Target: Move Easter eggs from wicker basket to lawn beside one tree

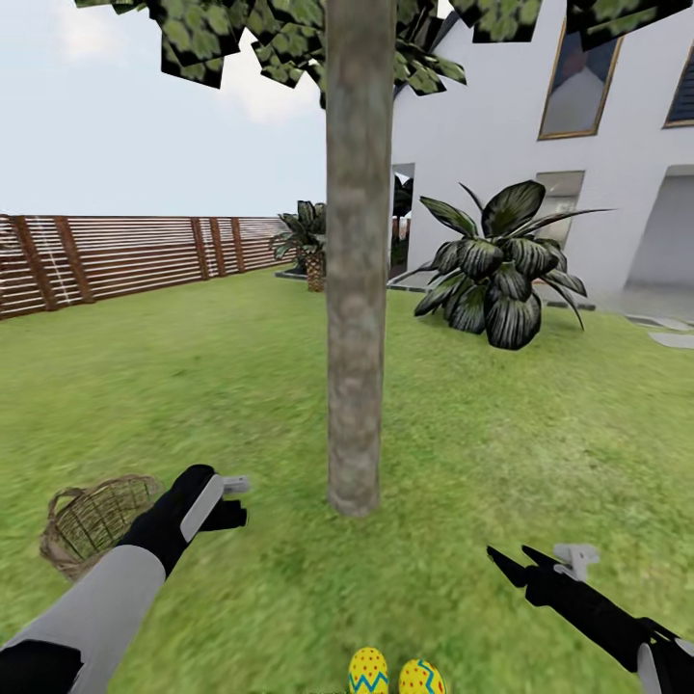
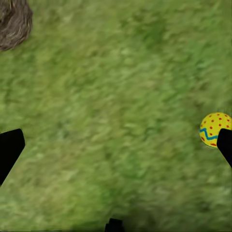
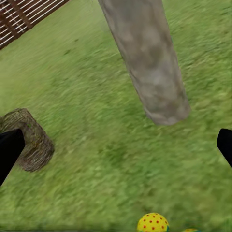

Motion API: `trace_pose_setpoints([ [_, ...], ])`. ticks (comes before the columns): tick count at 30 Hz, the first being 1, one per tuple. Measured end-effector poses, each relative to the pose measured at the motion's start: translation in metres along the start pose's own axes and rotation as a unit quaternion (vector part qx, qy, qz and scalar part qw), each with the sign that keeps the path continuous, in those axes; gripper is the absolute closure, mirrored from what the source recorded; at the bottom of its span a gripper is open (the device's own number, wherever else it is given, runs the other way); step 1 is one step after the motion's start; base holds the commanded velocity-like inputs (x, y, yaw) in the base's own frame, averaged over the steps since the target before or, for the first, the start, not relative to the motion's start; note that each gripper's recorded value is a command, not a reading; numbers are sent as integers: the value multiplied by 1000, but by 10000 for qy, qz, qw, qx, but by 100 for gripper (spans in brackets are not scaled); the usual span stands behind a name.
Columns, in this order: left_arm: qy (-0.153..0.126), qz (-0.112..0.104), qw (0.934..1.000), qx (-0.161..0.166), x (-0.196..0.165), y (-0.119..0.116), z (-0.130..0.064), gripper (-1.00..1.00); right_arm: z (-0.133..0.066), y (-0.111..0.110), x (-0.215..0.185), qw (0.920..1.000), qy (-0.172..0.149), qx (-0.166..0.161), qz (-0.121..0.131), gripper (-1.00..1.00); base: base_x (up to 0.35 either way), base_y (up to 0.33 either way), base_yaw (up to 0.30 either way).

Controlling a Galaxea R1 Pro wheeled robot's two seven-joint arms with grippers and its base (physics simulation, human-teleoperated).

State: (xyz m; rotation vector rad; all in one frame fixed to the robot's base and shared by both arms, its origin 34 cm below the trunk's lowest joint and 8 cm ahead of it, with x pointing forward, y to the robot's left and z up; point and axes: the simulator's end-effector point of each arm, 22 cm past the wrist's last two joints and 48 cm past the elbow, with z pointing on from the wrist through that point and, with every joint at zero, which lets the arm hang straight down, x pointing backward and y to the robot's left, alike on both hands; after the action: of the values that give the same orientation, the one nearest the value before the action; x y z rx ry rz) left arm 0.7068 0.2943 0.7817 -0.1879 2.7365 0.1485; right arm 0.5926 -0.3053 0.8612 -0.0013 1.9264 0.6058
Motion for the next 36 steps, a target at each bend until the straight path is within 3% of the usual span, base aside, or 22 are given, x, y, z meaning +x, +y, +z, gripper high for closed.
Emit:
trace_pose_setpoints([
  [36,79,7,10000,-9,-14,5,-42,-100,-10,24,-28,9998,179,-44,81,-100,-4,1,274],
])
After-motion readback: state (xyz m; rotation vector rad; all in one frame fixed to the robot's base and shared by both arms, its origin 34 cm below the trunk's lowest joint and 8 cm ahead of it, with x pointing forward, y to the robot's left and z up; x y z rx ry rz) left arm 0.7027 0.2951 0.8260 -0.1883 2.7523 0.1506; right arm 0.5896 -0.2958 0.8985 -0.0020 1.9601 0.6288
